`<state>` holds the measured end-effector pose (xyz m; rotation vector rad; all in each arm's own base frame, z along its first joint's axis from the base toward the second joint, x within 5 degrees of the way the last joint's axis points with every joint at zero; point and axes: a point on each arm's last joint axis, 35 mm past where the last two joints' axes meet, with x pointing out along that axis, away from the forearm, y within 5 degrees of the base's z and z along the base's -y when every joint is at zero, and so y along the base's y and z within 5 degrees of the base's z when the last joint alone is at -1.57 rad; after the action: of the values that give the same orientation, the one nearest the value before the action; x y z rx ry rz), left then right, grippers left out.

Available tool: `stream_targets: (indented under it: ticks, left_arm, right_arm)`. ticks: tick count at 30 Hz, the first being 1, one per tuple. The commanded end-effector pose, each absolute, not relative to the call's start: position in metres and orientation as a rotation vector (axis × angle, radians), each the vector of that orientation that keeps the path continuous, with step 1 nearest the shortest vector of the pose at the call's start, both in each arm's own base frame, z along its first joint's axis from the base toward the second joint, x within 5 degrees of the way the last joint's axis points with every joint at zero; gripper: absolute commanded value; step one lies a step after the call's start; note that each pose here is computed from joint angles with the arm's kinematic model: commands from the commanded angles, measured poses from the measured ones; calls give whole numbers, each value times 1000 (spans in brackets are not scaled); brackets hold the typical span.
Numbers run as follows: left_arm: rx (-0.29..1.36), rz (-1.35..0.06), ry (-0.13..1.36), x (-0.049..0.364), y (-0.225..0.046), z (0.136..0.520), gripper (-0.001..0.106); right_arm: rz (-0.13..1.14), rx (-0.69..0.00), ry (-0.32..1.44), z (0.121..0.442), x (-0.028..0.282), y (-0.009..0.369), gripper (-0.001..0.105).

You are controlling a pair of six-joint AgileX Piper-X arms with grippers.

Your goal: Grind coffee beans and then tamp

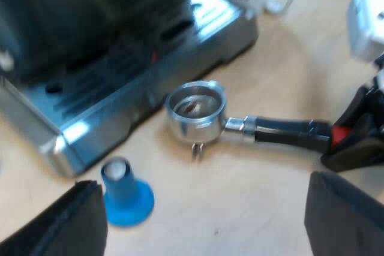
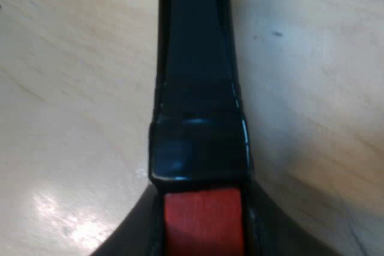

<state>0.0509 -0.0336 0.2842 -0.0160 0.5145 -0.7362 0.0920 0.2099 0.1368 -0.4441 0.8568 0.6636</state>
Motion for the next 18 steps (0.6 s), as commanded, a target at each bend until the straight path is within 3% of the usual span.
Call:
stream_targets:
  ticks: [1,12,16,18]
  left_arm:
    - [-28,-720,526,54,-35,276,69]
    - [-28,-721,508,55,-35,278,69]
    - [-28,-721,510,55,-35,278,69]
    - [-28,-720,515,55,-35,277,69]
  right_arm:
    - [657,-426,813,140,96,215,0]
    - [657,-427,814,134,97,218,3]
    - [657,-427,814,134,97,218,33]
    - [657,-427,814,134,97,218,41]
